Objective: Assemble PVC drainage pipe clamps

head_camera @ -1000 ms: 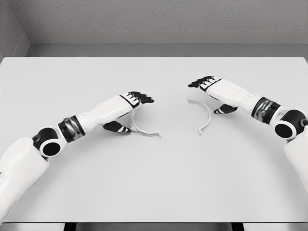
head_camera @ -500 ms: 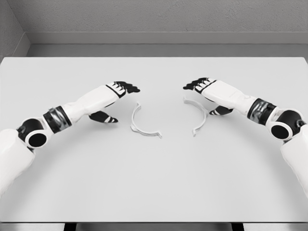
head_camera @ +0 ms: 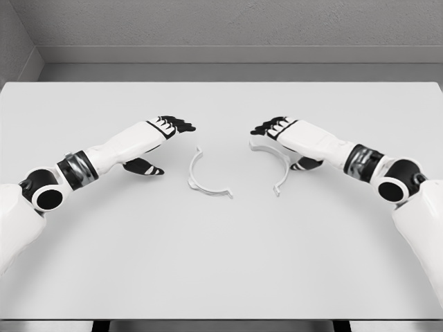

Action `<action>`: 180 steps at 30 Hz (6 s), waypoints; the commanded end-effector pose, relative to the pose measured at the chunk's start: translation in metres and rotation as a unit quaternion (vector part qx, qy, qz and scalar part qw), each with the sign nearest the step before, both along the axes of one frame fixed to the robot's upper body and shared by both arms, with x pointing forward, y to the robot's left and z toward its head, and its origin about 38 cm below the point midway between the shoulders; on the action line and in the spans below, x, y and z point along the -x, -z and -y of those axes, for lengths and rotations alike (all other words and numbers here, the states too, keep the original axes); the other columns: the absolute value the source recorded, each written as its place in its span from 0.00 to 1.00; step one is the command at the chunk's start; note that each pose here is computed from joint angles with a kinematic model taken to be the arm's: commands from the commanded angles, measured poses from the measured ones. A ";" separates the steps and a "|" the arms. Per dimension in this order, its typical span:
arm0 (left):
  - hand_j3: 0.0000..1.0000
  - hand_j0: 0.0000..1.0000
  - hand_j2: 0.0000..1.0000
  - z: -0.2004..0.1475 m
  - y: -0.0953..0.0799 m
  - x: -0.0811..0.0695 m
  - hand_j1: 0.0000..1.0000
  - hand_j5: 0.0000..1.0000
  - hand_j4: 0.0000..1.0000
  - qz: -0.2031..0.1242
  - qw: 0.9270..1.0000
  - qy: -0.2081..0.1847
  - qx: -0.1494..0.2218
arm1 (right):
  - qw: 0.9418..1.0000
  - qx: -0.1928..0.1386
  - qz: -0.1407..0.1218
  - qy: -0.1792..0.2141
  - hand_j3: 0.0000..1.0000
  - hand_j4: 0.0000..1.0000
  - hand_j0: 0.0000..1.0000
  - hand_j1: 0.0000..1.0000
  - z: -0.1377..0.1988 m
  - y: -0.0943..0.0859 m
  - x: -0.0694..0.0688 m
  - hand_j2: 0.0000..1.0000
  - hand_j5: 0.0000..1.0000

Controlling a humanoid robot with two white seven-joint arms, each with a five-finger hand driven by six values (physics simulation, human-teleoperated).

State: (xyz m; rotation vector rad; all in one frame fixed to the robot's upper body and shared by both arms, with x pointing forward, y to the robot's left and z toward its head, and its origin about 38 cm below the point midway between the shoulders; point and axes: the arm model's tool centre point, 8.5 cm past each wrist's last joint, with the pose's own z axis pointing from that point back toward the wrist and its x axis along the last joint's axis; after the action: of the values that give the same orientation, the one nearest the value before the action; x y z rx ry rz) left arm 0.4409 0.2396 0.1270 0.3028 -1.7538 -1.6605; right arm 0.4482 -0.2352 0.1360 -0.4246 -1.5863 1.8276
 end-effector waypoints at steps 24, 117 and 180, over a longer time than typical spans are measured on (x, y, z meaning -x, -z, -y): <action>1.00 1.00 1.00 -0.010 -0.002 -0.008 1.00 1.00 1.00 -0.001 1.000 -0.015 -0.001 | 0.999 -0.012 0.007 -0.040 1.00 1.00 1.00 1.00 -0.037 -0.005 0.006 1.00 1.00; 1.00 1.00 1.00 0.059 0.011 0.004 1.00 1.00 1.00 -0.012 0.998 0.047 0.028 | 0.981 -0.099 0.129 0.110 1.00 1.00 1.00 1.00 0.113 -0.086 0.088 1.00 1.00; 1.00 1.00 1.00 0.061 0.011 0.007 1.00 1.00 1.00 -0.018 0.998 0.051 0.039 | 0.982 -0.101 0.126 0.103 1.00 1.00 1.00 1.00 0.108 -0.085 0.087 1.00 1.00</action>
State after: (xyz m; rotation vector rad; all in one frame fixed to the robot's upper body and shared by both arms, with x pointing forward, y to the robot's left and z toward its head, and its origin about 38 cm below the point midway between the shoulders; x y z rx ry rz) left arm 0.4331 0.1792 0.1159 0.1547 -1.8243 -1.6632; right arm 0.3614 -0.3426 0.2202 -0.7237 -1.7981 1.4939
